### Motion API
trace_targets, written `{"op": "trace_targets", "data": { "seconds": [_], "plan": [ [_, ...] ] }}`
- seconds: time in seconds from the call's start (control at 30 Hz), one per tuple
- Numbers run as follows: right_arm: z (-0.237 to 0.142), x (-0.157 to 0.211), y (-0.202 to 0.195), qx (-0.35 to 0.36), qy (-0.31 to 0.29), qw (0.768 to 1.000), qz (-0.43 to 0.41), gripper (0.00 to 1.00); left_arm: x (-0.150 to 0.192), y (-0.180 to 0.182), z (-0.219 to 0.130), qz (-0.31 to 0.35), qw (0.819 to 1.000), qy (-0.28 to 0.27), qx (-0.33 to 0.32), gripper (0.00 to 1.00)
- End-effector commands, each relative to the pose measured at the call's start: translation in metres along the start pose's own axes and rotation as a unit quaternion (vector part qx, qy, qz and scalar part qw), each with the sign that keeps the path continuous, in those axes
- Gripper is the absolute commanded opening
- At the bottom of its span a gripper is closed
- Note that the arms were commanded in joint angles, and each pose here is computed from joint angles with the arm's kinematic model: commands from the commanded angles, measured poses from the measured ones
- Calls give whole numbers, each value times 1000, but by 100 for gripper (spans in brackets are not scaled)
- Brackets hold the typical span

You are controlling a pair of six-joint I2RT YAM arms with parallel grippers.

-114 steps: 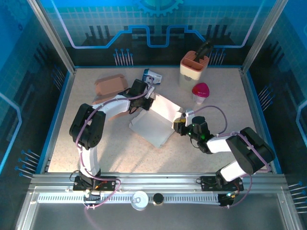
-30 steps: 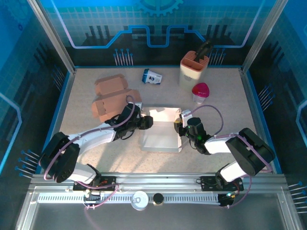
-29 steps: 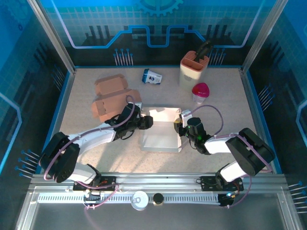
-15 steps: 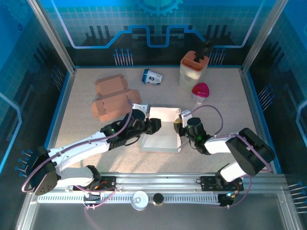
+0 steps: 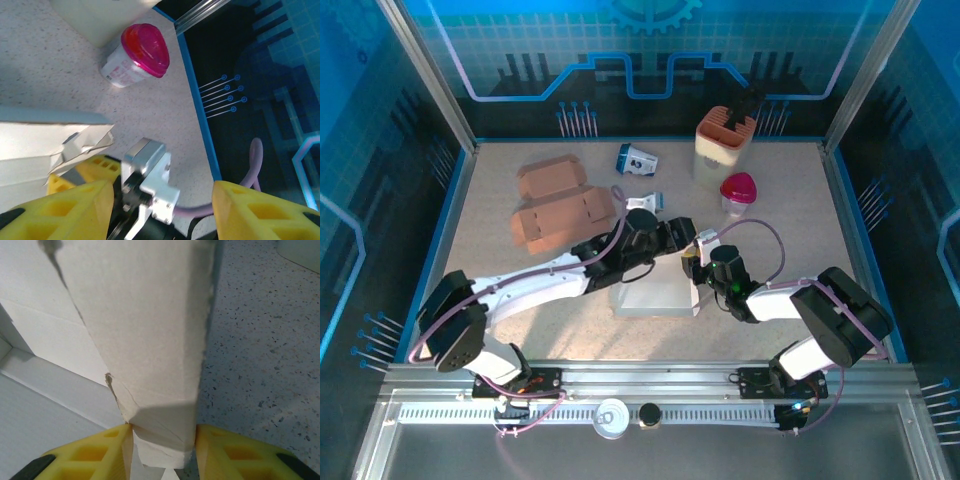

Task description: Fold the paper box

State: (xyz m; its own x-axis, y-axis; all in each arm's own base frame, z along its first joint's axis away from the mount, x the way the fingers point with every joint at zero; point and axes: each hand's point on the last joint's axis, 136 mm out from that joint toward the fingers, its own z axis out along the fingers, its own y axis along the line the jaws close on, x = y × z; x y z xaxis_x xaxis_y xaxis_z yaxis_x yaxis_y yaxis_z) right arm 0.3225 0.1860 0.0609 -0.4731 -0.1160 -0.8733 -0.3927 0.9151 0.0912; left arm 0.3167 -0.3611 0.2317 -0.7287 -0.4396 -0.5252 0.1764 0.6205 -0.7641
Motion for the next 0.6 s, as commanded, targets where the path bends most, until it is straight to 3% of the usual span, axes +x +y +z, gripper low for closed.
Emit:
{"op": "trace_targets", "data": {
  "seconds": [0.0, 0.3, 0.57],
  "plan": [
    [-1, -8, 9, -15, -14, 1000, -10, 37, -6, -13, 7, -9, 1000, -10, 10, 53],
    [-1, -8, 9, -15, -13, 1000, -11, 37, -5, 22, 6, -66, 996, -34, -38, 50],
    [0, -8, 9, -15, -14, 1000, -11, 37, -10, 66, 6, -197, 974, -44, -99, 50]
  ]
}}
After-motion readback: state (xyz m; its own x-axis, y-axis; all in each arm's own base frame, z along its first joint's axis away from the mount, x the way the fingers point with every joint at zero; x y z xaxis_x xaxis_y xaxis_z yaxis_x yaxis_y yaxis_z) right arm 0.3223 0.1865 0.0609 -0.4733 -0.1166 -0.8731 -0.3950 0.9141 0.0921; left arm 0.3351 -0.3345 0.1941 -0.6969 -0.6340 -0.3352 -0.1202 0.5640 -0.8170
